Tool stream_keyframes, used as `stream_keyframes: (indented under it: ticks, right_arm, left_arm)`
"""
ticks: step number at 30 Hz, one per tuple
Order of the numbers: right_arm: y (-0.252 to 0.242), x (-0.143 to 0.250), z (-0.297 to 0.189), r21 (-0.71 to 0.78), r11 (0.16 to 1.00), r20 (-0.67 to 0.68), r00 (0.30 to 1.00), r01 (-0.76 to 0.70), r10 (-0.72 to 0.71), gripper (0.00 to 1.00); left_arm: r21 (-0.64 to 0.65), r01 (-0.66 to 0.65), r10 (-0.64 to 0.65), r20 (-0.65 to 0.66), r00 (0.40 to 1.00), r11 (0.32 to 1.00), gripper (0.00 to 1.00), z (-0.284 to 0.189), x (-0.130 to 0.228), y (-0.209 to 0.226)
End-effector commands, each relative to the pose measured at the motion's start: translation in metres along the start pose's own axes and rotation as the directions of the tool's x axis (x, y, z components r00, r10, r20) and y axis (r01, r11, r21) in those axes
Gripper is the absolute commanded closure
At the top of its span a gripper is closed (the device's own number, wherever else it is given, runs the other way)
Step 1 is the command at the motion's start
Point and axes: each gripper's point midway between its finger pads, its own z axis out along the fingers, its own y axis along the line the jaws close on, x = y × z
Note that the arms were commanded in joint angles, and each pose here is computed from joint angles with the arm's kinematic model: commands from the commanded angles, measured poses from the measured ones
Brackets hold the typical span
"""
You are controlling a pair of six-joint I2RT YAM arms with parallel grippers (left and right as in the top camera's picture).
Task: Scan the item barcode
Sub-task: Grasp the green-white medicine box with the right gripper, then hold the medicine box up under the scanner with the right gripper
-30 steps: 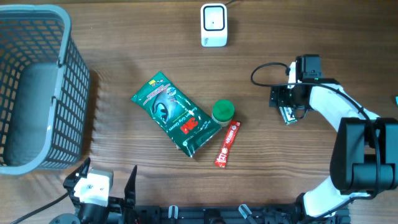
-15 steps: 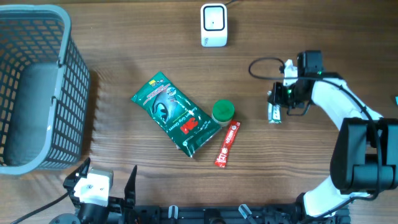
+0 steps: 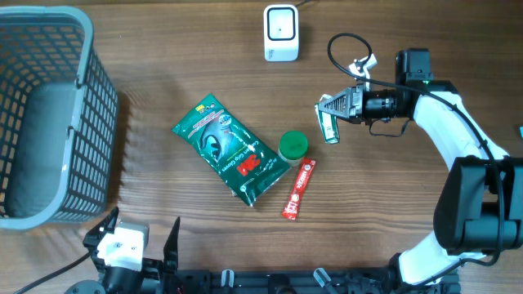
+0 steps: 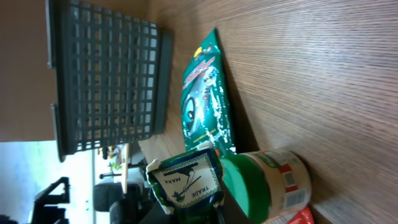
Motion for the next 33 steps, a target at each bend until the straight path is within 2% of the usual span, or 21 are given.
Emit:
stream_keyframes:
  ticks: [1, 5, 8, 10, 12, 13, 15, 19, 21, 22, 23, 25, 27, 32, 33]
  right_arm:
    - [0.013, -0.006, -0.001, -0.059, 0.998, 0.006, 1.000, 0.017, -0.017, 0.95]
    - [0.038, -0.017, -0.013, -0.031, 0.991, 0.072, 0.989, 0.132, -0.130, 0.95]
    - [0.059, -0.031, -0.029, 0.137, 0.969, 0.167, 0.959, 0.208, -0.229, 0.95]
    - [0.077, -0.037, -0.039, 0.309, 0.910, 0.224, 0.908, 0.277, -0.353, 0.95]
    - [0.091, -0.052, -0.055, 0.556, 0.783, 0.291, 0.818, 0.277, -0.496, 0.95]
    - [0.097, -0.064, -0.065, 0.689, 0.684, 0.316, 0.750, 0.240, -0.581, 0.96]
    - [0.109, -0.085, -0.074, 0.848, 0.498, 0.295, 0.621, 0.179, -0.726, 0.95]
    - [0.127, -0.124, -0.048, 0.957, 0.221, 0.125, 0.416, 0.191, -0.901, 0.96]
    - [0.123, -0.147, -0.043, 0.984, 0.117, 0.066, 0.340, 0.132, -0.938, 0.95]
    - [0.120, -0.166, -0.040, 0.997, 0.047, 0.031, 0.265, 0.057, -0.964, 0.95]
    - [0.119, -0.173, -0.037, 0.999, 0.019, 0.009, 0.231, 0.042, -0.973, 0.95]
    - [0.113, -0.187, -0.023, 0.998, -0.045, -0.051, 0.186, 0.036, -0.981, 0.95]
    - [0.100, -0.207, 0.000, 0.988, -0.144, -0.152, 0.184, 0.056, -0.971, 0.95]
    - [0.096, -0.243, 0.037, 0.967, -0.242, -0.253, 0.153, 0.083, -0.955, 0.95]
    - [0.091, -0.250, 0.052, 0.950, -0.290, -0.306, 0.144, 0.118, -0.941, 0.95]
  left_arm:
    - [0.016, 0.001, -0.001, 0.005, 1.000, 1.000, 0.00, 0.000, -0.001, -0.003]
    - [0.016, 0.001, -0.001, 0.005, 1.000, 1.000, 0.00, 0.000, -0.001, -0.003]
    - [0.016, 0.001, -0.001, 0.005, 1.000, 1.000, 0.00, 0.000, -0.001, -0.003]
    - [0.016, 0.001, -0.001, 0.005, 1.000, 1.000, 0.00, 0.000, -0.001, -0.003]
    - [0.016, 0.001, -0.001, 0.005, 1.000, 1.000, 0.00, 0.000, -0.001, -0.003]
    - [0.016, 0.001, -0.001, 0.005, 1.000, 1.000, 0.00, 0.000, -0.001, -0.003]
    - [0.016, 0.001, -0.001, 0.005, 1.000, 1.000, 0.00, 0.000, -0.001, -0.003]
    - [0.016, 0.001, -0.001, 0.005, 1.000, 1.000, 0.00, 0.000, -0.001, -0.003]
    - [0.016, 0.001, -0.001, 0.005, 1.000, 1.000, 0.00, 0.000, -0.001, -0.003]
    - [0.016, 0.001, -0.001, 0.005, 1.000, 1.000, 0.00, 0.000, -0.001, -0.003]
    - [0.016, 0.001, -0.001, 0.005, 1.000, 1.000, 0.00, 0.000, -0.001, -0.003]
    - [0.016, 0.001, -0.001, 0.005, 1.000, 1.000, 0.00, 0.000, -0.001, -0.003]
    - [0.016, 0.001, -0.001, 0.005, 1.000, 1.000, 0.00, 0.000, -0.001, -0.003]
    - [0.016, 0.001, -0.001, 0.005, 1.000, 1.000, 0.00, 0.000, -0.001, -0.003]
    - [0.016, 0.001, -0.001, 0.005, 1.000, 1.000, 0.00, 0.000, -0.001, -0.003]
